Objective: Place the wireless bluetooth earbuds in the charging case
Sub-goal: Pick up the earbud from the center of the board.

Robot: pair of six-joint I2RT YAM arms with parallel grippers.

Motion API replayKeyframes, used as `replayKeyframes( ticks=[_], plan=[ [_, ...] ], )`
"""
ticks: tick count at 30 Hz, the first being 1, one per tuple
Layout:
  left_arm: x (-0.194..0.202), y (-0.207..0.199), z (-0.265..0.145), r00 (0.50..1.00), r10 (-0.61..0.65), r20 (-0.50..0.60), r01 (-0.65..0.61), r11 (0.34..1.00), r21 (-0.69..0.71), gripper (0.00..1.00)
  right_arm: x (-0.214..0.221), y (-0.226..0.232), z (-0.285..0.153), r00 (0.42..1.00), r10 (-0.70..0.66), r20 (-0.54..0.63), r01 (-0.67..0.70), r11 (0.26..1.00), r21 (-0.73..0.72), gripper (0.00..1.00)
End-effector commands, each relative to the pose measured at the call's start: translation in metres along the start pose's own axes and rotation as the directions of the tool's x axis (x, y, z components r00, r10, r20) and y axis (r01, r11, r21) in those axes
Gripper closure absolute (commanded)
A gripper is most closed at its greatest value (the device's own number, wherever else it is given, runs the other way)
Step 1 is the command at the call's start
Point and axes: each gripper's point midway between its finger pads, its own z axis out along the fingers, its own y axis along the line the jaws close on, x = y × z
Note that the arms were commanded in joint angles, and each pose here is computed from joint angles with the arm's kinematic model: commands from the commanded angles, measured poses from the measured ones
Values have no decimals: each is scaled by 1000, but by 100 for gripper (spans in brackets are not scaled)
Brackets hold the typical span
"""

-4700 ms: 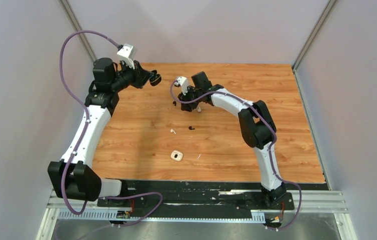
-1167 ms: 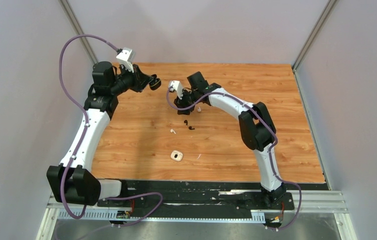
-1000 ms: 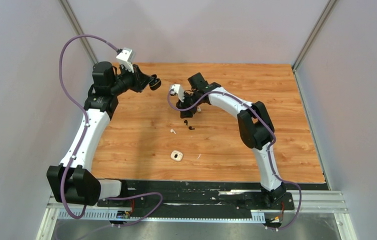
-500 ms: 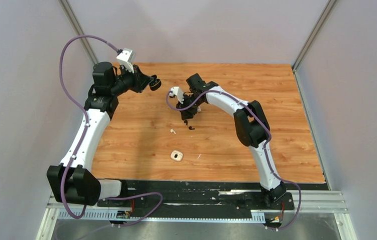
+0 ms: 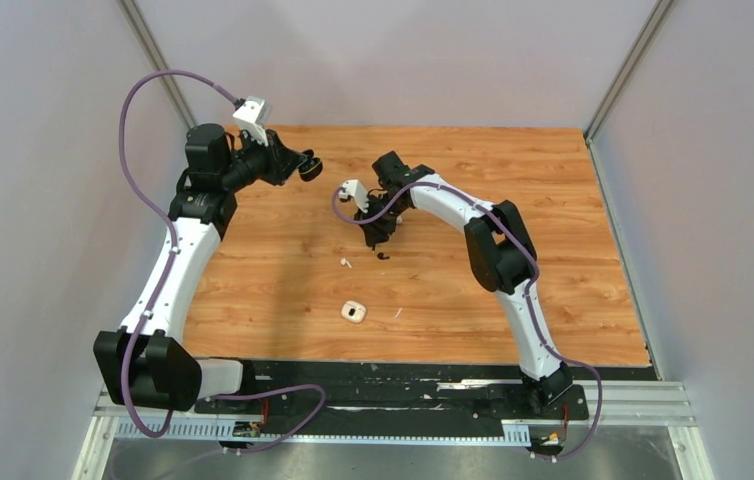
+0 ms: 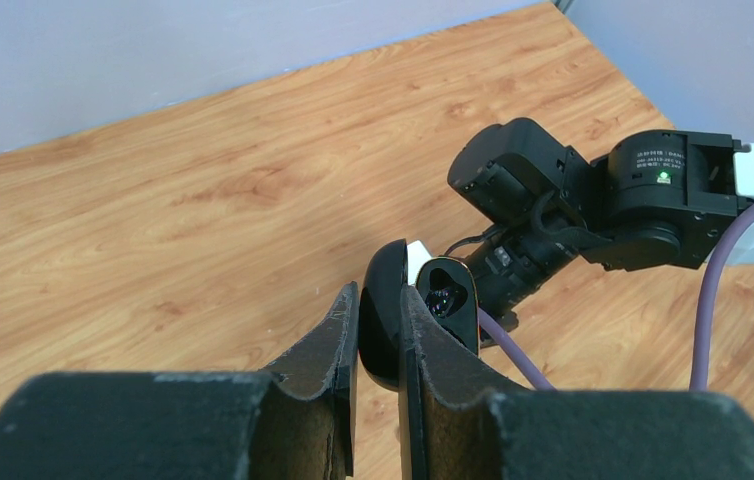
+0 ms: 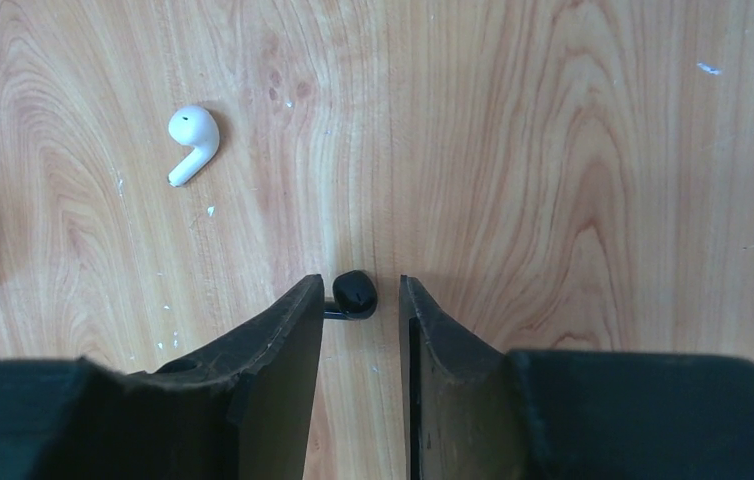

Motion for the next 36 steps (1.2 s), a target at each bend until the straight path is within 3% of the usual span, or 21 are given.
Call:
replayKeyframes(
  ticks=[1, 23, 29, 36],
  plan=[
    [-12, 1, -1, 999, 21, 44, -21, 1000, 0, 100, -14, 0, -2, 999, -44, 29, 45, 999, -10, 68],
    [-11, 1, 2, 999, 19, 38, -19, 1000, 6, 100, -8, -8, 5, 999, -42, -7, 42, 999, 19, 80],
    [-10, 2, 4, 999, 13, 34, -13, 1000, 10, 100, -12, -14, 3, 1000, -2, -5, 3, 998, 62, 66],
    [-8, 2, 5, 999, 9, 32, -9, 1000, 11, 100, -17, -21, -1, 998, 62, 1, -62, 990, 127, 73]
  ],
)
